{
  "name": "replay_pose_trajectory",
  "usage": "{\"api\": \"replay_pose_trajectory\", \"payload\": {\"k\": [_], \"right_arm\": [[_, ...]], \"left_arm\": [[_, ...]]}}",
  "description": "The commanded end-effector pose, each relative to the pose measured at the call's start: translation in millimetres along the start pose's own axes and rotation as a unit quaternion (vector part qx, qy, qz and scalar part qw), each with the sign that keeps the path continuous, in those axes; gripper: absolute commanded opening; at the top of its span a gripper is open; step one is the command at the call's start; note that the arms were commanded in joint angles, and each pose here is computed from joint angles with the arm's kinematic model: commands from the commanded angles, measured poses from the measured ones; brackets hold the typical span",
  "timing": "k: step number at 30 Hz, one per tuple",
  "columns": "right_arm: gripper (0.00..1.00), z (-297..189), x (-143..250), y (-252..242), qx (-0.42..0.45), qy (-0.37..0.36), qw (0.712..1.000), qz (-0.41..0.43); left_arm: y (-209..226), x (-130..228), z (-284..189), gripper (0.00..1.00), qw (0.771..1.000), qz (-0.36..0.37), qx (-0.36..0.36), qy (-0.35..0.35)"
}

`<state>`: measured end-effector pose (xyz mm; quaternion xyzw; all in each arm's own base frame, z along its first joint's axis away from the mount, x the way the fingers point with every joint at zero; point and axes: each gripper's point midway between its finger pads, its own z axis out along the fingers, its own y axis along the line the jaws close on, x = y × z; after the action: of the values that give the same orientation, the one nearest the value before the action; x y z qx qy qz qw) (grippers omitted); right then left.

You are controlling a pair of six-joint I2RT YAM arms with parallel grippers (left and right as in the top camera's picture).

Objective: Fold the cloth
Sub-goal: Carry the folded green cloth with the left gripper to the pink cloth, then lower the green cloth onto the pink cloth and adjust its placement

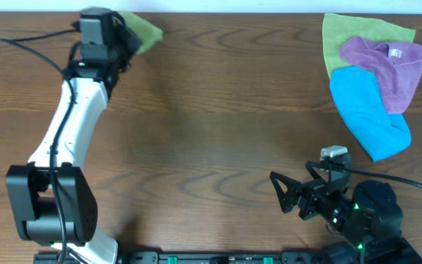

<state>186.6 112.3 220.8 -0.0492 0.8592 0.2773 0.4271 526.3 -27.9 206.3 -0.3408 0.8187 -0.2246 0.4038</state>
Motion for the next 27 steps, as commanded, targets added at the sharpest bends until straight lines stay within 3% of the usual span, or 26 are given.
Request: {"api": "replay_pose_trajectory", "payload": {"k": [1,10,18,27], "right_arm": [[0.99,0.7,1.0,-3.5,0.006,-0.001,1.0,0.009],[0.99,0.7,1.0,-3.5,0.006,-0.001,1.0,0.009],[0.99,0.7,1.0,-3.5,0.006,-0.001,1.0,0.009],[0.99,0.7,1.0,-3.5,0.006,-0.001,1.0,0.009]], "left_arm": [[18.7,-35.5,14.1,0.06,0.998,-0.004,-0.031,-0.049],[40.5,-78.4,66.1,0.06,0.995,-0.023,-0.024,-0.09],[42.9,-87.9,100.4,0.06,0.995,-0.024,-0.023,-0.093],[57.2,-92.5,104.5,0.06,0.995,-0.016,-0.039,-0.096]]}}
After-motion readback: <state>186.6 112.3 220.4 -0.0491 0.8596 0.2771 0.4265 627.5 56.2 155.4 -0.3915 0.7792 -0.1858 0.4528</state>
